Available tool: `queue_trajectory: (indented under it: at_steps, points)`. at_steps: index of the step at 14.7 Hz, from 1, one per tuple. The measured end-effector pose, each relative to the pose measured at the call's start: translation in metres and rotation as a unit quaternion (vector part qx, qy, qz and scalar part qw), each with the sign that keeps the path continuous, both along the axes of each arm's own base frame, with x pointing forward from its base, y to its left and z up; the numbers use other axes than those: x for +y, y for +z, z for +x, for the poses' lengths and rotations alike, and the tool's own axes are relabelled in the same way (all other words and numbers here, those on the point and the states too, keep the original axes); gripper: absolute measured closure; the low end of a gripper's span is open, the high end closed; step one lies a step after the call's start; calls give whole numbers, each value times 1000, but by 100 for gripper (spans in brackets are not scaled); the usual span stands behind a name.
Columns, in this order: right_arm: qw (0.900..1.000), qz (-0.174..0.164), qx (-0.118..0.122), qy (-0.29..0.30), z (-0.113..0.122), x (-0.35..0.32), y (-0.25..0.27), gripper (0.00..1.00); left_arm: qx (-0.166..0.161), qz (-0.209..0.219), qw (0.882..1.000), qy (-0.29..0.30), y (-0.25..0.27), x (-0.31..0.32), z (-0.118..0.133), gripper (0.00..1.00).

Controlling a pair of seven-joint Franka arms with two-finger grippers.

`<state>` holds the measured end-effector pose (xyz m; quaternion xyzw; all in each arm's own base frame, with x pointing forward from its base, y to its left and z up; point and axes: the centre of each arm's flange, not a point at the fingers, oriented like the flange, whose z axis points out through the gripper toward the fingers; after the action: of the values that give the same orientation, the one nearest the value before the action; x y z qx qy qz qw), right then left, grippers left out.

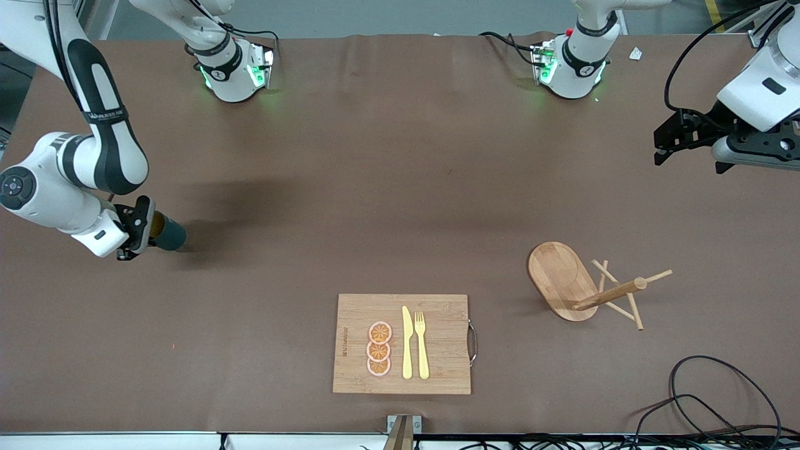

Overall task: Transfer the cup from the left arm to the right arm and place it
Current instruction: 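Carry the mug with the right gripper away from the stand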

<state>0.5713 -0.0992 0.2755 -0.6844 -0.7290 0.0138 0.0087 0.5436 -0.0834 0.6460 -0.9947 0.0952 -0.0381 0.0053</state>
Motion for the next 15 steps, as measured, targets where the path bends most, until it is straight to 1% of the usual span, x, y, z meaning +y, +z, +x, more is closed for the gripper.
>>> queue_trajectory:
  at_steps: [2,4,7,11,13,15]
  points:
    - [999,1,1,43,1,0,-6,94,0,0,1000,4,0,5,1,0]
    - [998,2,1,63,2,5,-9,94,0,0,1000,10,0,11,2,0]
    - [995,-3,-16,97,9,31,-8,94,0,0,1000,15,-1,18,3,0]
    - [990,-23,-26,133,12,48,-11,94,2,-1,1000,23,-2,18,3,0]
    - [988,-36,-26,149,11,48,-14,94,4,-1,999,32,-4,19,5,0]
    - [987,-41,-24,157,10,48,-16,94,2,-2,999,35,-4,20,9,0]
